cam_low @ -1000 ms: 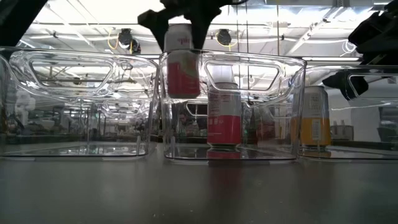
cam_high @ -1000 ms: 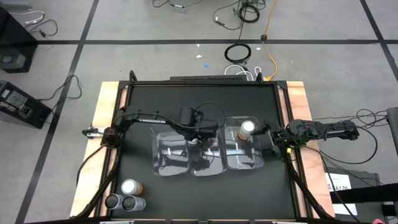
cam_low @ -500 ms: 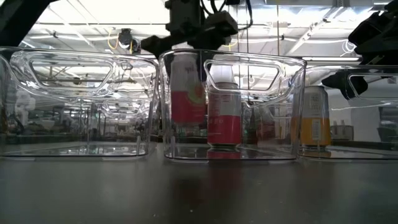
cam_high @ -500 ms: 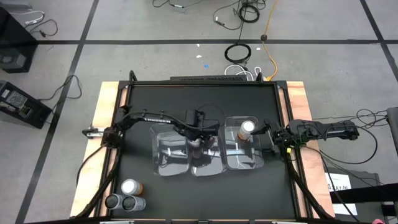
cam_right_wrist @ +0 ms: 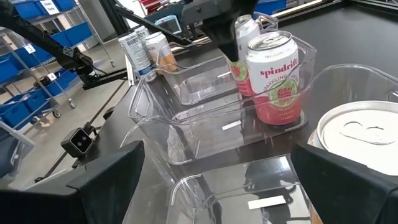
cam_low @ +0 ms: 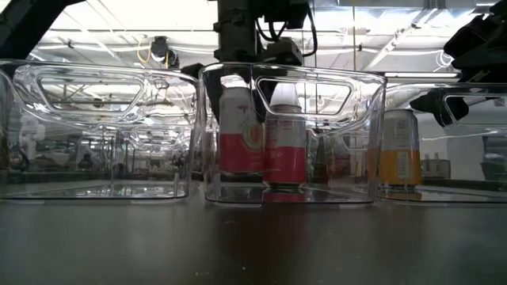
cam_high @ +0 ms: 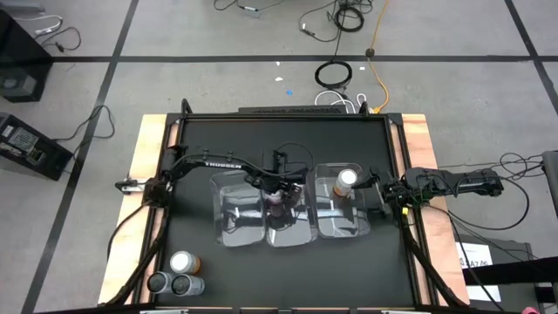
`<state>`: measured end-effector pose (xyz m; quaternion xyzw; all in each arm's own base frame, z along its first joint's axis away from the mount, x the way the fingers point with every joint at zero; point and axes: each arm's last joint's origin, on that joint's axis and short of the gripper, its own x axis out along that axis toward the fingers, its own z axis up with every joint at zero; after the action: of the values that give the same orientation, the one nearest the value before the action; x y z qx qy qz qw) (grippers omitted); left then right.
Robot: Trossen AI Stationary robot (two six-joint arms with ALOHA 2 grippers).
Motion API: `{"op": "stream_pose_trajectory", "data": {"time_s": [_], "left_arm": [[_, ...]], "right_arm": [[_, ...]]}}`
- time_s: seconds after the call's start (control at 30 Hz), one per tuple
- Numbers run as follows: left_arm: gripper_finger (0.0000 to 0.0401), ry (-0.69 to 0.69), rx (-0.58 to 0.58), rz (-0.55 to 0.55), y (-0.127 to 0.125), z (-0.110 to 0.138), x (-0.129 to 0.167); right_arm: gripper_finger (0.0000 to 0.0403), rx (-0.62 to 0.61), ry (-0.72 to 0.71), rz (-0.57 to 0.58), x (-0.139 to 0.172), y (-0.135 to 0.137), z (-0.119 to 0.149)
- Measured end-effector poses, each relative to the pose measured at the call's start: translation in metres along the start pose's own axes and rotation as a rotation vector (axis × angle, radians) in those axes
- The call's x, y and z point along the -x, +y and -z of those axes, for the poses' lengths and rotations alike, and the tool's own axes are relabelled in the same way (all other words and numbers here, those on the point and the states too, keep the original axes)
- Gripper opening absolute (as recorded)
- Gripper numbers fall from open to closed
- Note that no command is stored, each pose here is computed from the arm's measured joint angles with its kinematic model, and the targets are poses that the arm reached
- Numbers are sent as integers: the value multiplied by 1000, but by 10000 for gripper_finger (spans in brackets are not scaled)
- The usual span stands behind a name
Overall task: Sort soda cans
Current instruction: Put the pink soda can into the middle transparent bin
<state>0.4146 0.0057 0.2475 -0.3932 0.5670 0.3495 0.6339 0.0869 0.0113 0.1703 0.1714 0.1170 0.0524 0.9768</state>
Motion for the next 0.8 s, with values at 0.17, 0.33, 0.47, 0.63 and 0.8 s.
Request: {"op": "stream_pose_trajectory", "data": {"time_s": [0.17,0.33,0.47,0.63,0.8], "left_arm": [[334,-23,10,-8,2,-5,1],[334,-29,7,-15,2,-7,-3],[334,-17,8,-37,0,-10,-15],[334,-17,10,-25,-3,-11,-18],[334,-30,9,-32,-3,-11,-19]], "right_arm": [[398,-6,0,0,0,0,0],[398,-15,1,-1,0,0,0],[398,-16,0,-3,0,0,0],[398,-24,5,-1,0,0,0],[398,-23,6,-1,0,0,0]]}}
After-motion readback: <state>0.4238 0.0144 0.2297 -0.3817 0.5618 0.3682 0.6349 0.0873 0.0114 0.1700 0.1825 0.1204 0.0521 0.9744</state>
